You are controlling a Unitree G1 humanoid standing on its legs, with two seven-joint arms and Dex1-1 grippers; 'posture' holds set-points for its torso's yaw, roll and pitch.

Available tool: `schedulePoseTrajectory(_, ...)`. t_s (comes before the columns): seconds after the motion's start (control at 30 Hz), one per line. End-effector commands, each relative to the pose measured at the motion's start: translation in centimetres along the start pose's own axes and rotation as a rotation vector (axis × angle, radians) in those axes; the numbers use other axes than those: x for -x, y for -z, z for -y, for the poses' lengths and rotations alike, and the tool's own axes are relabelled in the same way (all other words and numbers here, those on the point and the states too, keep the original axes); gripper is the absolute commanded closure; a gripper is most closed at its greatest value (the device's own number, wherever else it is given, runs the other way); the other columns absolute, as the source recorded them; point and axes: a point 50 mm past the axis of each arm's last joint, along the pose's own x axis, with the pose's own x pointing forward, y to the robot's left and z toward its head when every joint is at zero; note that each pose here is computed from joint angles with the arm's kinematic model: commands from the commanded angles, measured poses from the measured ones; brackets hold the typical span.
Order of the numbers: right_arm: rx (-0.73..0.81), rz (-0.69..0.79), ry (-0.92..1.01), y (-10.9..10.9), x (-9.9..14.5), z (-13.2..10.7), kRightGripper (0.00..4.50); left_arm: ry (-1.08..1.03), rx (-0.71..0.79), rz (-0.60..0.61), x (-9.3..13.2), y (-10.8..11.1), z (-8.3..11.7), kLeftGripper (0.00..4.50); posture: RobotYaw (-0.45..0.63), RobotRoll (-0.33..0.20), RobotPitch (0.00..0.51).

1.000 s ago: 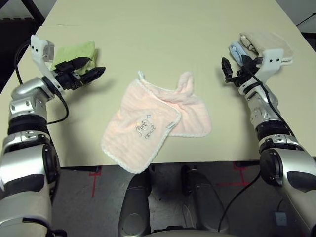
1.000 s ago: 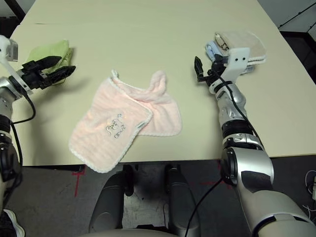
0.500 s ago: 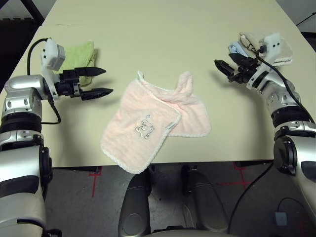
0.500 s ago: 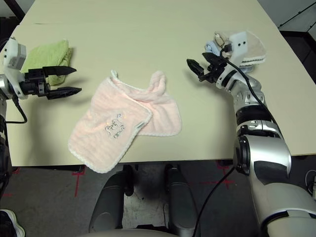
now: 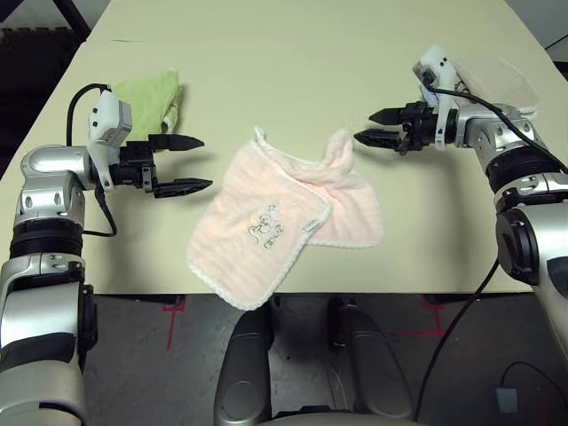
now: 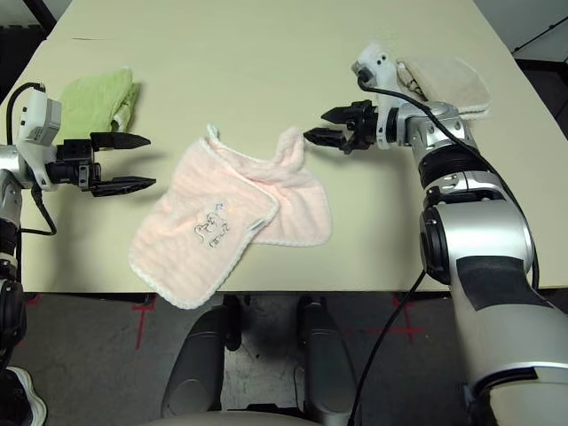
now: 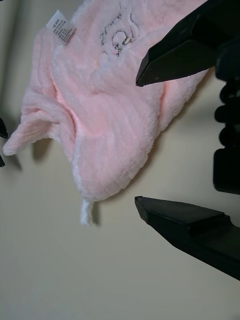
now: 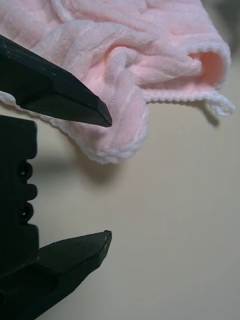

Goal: Fold the towel and set it aside.

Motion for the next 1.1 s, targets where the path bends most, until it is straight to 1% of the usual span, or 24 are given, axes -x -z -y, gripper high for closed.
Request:
schedulePoseTrajectory(0.03, 0.027, -0.025, -0.007, 0.0, -0.5, -0.2, 0.0, 0.004, 0.001, -0.008, 0.2, 0.0, 0.3, 0.05, 0.11, 0.0, 0.283)
schedulePoseTrajectory(0.13, 0.04, -0.029, -0.016, -0.3, -1.3, -0.5, 0.0, -0.002, 0.004, -0.011, 0.3, 0.1, 0.4, 0.05, 0.12, 0.0, 0.295)
schedulePoseTrajectory(0.2, 0.048, -0.043, -0.023, -0.2, -1.7, -0.6, 0.0, -0.013, 0.006, -0.013, 0.3, 0.2, 0.3, 0.05, 0.12, 0.0, 0.296)
schedulePoseTrajectory(0.27, 0.049, -0.057, -0.024, 0.1, -1.9, -0.7, 0.41, -0.015, 0.008, -0.015, 0.1, 0.2, 0.3, 0.0, 0.12, 0.0, 0.3)
schedulePoseTrajectory(0.3, 0.04, -0.052, -0.025, 0.1, -2.1, -0.8, 0.67, -0.015, 0.009, -0.016, 0.1, 0.3, 0.2, 0.0, 0.12, 0.0, 0.298)
schedulePoseTrajectory(0.37, 0.031, -0.044, -0.031, 0.1, -2.3, -0.9, 1.34, -0.017, 0.012, -0.02, 0.1, 0.3, 0.2, 0.0, 0.12, 0.0, 0.298)
schedulePoseTrajectory(0.43, 0.027, -0.036, -0.036, -0.1, -2.3, -0.9, 2.11, -0.018, 0.015, -0.023, 0.1, 0.4, 0.2, 0.0, 0.11, 0.0, 0.293)
schedulePoseTrajectory(0.47, 0.027, -0.035, -0.036, -0.1, -2.2, -0.9, 2.56, -0.02, 0.017, -0.024, 0.1, 0.4, 0.2, 0.0, 0.11, 0.0, 0.292)
schedulePoseTrajectory(0.5, 0.027, -0.035, -0.036, -0.1, -2.2, -0.9, 2.88, -0.022, 0.018, -0.025, 0.1, 0.4, 0.2, 0.0, 0.11, 0.0, 0.292)
schedulePoseTrajectory(0.63, 0.019, -0.005, -0.041, -0.7, -1.5, -0.6, 4.42, -0.028, 0.033, -0.036, 0.1, 0.7, 0.1, 0.0, 0.09, 0.0, 0.288)
schedulePoseTrajectory(0.8, 0.018, 0.124, 0.038, -2.3, 0.1, 0.3, 4.47, -0.058, 0.068, -0.019, 0.0, 1.1, 0.0, 0.0, 0.07, 0.0, 0.288)
schedulePoseTrajectory(1.0, 0.029, 0.251, 0.122, -3.3, 1.2, 1.0, 4.47, -0.096, 0.088, 0.019, -0.7, 0.9, -0.5, 0.0, 0.06, 0.0, 0.282)
schedulePoseTrajectory(1.1, 0.066, 0.262, 0.105, -3.6, 1.3, 0.9, 4.47, -0.123, 0.11, 0.043, -1.1, 0.7, -0.7, 0.0, 0.05, 0.0, 0.279)
